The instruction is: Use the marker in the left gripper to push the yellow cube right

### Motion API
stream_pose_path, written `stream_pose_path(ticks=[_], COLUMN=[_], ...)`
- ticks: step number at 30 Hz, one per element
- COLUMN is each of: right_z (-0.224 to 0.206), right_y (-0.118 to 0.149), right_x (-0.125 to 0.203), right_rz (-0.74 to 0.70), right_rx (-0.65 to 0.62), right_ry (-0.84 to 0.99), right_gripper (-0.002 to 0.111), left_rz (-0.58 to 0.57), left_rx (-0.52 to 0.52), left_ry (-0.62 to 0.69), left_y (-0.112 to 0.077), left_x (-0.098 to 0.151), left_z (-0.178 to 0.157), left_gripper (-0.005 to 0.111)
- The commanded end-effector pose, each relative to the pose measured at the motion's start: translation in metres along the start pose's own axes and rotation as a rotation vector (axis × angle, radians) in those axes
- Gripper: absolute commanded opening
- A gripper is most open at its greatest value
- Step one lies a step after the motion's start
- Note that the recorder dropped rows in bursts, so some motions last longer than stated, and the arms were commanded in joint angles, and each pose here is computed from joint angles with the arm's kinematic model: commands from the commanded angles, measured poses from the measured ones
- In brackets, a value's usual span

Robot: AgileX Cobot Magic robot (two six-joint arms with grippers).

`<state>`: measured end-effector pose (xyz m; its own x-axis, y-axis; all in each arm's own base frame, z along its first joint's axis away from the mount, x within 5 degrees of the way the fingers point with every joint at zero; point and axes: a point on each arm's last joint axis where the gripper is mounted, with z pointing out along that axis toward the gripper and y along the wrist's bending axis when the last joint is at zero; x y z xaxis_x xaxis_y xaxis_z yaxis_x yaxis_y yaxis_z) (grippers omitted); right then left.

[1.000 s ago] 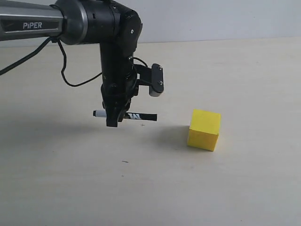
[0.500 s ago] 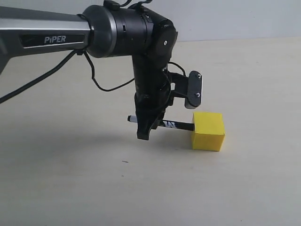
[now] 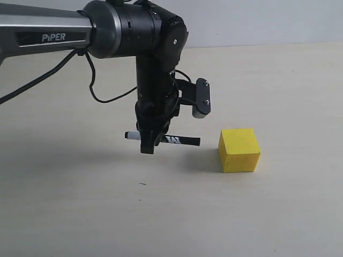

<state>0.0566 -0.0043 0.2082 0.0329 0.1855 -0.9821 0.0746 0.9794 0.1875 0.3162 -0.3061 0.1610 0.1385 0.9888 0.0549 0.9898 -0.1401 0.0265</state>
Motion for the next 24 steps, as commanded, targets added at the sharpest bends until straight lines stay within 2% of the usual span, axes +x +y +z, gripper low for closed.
stream_pose_path(ticks=[1,6,12,16,18,24], right_z=[0.000,0.000,0.000,0.000,0.000,0.000], right_y=[-0.001,-0.001,-0.001,-0.001,-0.001,-0.001], right_x=[0.001,0.001,0.001,0.001,0.001,0.001], right_rz=[-0.009,-0.009,-0.009,-0.009,-0.009,-0.009], right_rx=[0.006,0.006,0.006,0.006,0.006,0.006], right_ry=[-0.004,-0.004,-0.004,-0.004,-0.004,-0.004], right_gripper=[0.000,0.000,0.000,0.000,0.000,0.000], left_rz=[-0.040,-0.057,-0.049,-0.051,-0.034,-0.022], left_rx=[0.008,0.019,0.110,0.170,0.171,0.149], left_ry=[0.006,-0.050,-0.063,-0.158,-0.187,-0.166], left_y=[0.003,0.002,0.000,0.003,0.004,0.005], left_x=[0.006,0.001,-0.002,-0.001,-0.002,-0.001], left_z=[-0.003,-0.003,0.014,0.016,0.016,0.017], left_gripper=[0.000,0.000,0.000,0.000,0.000,0.000])
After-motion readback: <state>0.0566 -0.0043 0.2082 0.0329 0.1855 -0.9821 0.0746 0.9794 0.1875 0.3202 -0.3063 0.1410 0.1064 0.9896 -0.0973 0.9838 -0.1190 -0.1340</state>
